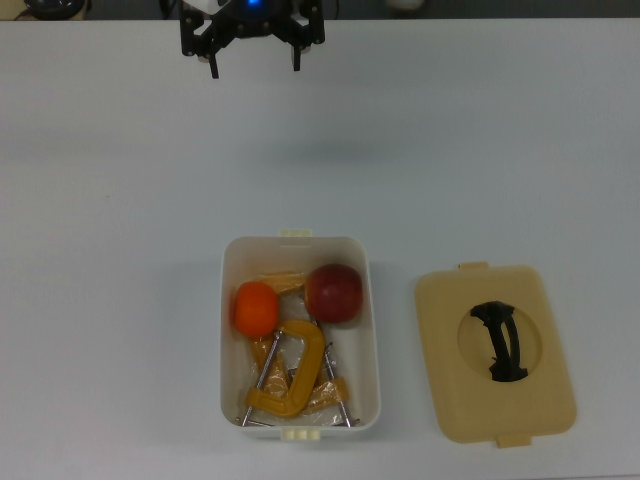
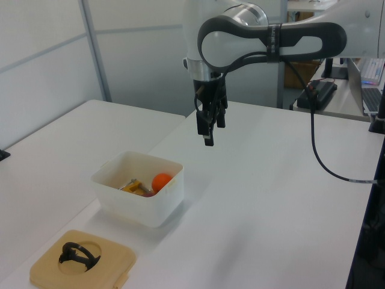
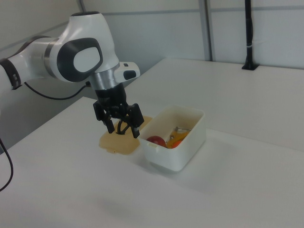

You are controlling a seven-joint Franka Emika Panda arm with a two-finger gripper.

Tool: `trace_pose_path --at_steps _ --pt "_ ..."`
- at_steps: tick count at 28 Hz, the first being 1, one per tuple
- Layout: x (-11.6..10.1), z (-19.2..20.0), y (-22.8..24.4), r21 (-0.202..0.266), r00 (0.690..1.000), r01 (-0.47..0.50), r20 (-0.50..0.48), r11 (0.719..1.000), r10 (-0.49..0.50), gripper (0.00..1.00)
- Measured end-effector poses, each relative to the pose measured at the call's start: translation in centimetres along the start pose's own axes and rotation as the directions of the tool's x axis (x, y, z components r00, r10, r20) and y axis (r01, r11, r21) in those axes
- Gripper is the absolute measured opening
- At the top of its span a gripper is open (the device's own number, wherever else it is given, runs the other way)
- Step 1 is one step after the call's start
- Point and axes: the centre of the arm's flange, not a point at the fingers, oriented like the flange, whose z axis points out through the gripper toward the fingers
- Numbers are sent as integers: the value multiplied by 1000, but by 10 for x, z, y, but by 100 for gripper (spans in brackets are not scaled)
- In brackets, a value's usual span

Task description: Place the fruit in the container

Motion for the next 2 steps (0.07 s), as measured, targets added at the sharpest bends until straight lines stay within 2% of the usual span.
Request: trace_pose_path --at_steps 2 --pt "0 0 0 0 1000 0 0 1000 0 100"
